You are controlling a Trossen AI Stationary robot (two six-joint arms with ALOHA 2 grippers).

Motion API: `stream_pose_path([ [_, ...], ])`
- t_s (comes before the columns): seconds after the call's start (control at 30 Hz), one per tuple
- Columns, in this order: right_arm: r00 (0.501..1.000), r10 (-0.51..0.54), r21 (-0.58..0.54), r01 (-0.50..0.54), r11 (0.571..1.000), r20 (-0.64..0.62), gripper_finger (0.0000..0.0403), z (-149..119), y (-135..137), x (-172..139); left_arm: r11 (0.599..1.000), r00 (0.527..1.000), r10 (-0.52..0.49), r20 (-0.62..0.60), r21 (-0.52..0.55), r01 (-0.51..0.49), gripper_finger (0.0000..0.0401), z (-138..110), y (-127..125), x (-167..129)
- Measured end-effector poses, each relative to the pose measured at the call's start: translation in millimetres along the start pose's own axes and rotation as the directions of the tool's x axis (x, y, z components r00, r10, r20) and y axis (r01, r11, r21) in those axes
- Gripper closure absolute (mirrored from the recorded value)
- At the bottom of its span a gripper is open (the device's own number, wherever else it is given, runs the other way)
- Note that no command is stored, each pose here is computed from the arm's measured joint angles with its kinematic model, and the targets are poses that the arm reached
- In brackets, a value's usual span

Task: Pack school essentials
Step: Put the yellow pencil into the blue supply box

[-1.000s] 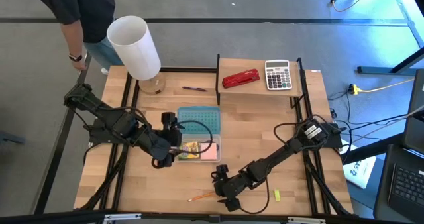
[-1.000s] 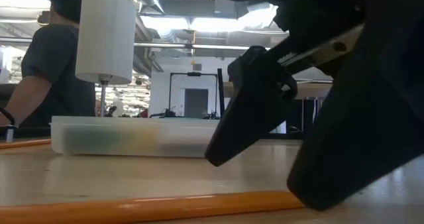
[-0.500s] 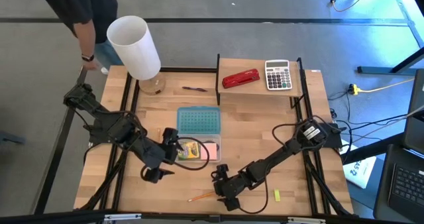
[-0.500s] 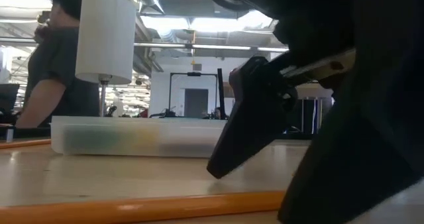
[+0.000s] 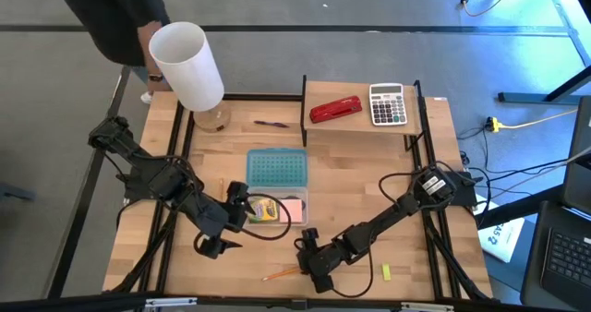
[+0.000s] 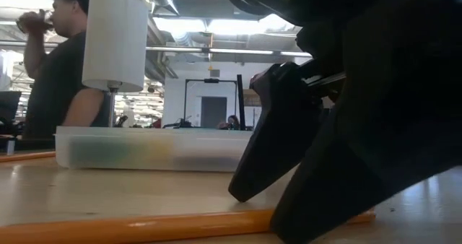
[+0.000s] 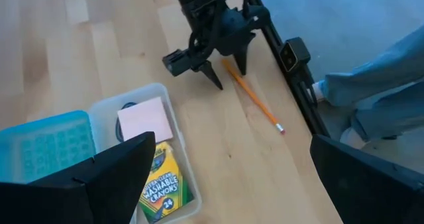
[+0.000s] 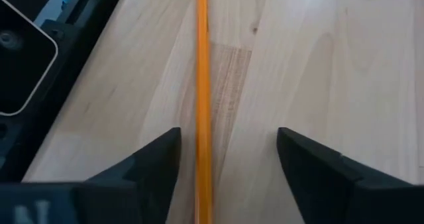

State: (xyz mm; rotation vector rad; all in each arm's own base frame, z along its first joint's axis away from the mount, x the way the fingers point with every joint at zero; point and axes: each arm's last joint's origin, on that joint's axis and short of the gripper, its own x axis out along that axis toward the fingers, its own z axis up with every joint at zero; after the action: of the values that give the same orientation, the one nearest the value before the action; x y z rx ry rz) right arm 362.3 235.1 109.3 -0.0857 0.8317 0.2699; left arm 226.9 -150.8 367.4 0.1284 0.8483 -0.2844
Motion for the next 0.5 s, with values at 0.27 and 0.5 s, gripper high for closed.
stream_pose_path([
  [0.27, 1.000, -0.002, 0.001, 0.002, 1.000, 0.000, 0.0236, 0.0, -0.1, 0.0, 1.000, 1.000, -0.004, -0.001, 0.004, 0.004, 0.0005, -0.4, -1.3, -0.3],
  [0.5, 1.000, -0.003, 0.003, 0.003, 1.000, 0.000, 0.0282, -0.1, -0.1, 0.0, 1.000, 1.000, -0.003, -0.002, 0.004, 0.003, 0.0005, -0.5, -1.2, -0.2],
])
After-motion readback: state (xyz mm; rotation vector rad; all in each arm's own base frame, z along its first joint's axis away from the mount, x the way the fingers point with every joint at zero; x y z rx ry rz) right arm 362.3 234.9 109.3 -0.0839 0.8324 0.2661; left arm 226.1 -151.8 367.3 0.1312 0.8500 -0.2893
